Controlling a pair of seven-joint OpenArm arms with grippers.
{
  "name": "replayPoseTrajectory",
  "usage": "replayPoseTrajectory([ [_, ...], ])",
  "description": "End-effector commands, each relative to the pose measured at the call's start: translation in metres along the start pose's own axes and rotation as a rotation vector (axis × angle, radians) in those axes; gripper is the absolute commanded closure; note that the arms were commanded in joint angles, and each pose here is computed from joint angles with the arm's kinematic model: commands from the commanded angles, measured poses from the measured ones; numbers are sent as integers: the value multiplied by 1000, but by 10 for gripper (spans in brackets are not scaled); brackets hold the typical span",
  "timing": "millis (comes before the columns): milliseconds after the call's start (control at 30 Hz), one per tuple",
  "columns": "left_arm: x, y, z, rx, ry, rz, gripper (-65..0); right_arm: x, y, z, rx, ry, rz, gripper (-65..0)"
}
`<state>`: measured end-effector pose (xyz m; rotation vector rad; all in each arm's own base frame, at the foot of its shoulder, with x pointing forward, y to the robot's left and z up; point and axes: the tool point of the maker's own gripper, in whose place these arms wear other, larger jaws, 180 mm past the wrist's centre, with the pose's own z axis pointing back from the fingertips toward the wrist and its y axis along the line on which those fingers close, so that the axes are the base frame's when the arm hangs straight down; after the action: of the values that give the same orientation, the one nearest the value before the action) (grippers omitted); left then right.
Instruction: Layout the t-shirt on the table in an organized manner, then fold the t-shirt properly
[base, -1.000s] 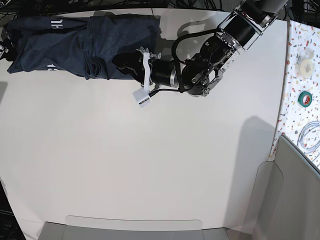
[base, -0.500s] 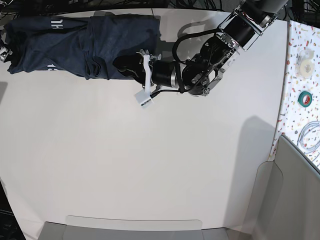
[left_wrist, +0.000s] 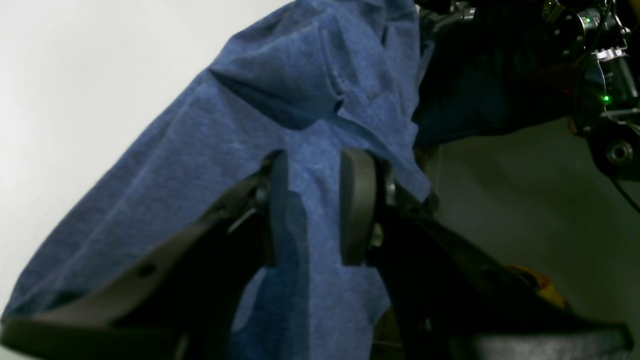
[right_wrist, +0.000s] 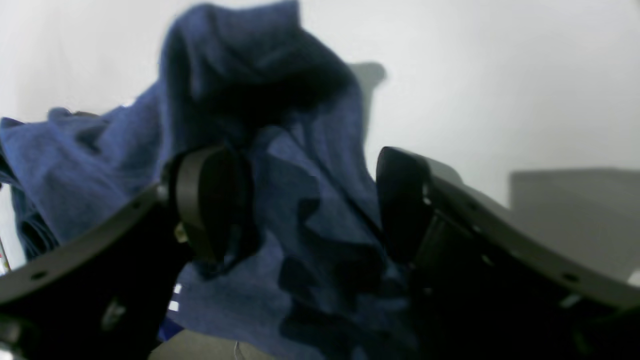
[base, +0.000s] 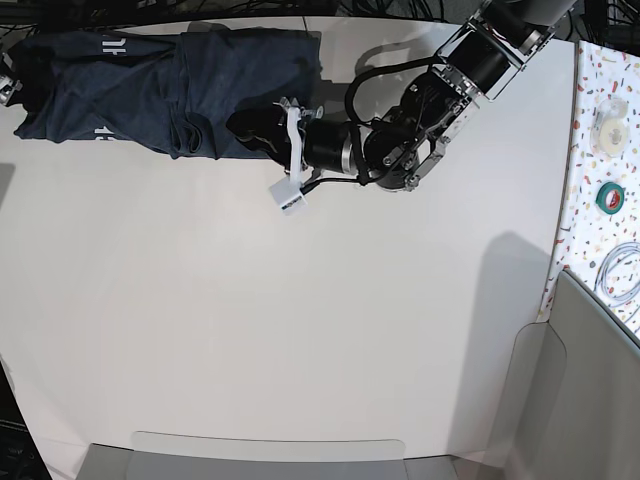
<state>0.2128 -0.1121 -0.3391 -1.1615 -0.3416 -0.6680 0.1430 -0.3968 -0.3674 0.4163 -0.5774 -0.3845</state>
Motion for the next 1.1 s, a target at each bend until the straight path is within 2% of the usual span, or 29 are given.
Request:
replayPoseTrajectory([
  [0, 15, -8, 2, -24, -34, -26, -176, 11, -1, 8, -10, -15, 31, -435],
  [133, 13, -8, 1, -27, -30, -25, -175, 13, -1, 9, -12, -15, 35, -435],
  [267, 13, -8, 1, -27, -30, -25, -175, 25, -1, 22, -44, -18, 91, -435],
  [400, 13, -8, 1, -27, -30, -25, -175, 47, 11, 46, -66, -100, 175, -435],
  [567, 13, -8, 1, -27, -30, -25, -175, 61, 32, 66, -29, -177, 232, -435],
  [667, 13, -8, 1, -27, -30, -25, -175, 54, 38, 59, -1, -170, 225, -435],
  [867, 13, -8, 1, -27, -30, -25, -175, 36, 61, 16, 86, -101, 223, -435],
  [1067, 13, -8, 1, -26, -31, -25, -175, 29, 42, 5, -29, -38, 241, -435],
])
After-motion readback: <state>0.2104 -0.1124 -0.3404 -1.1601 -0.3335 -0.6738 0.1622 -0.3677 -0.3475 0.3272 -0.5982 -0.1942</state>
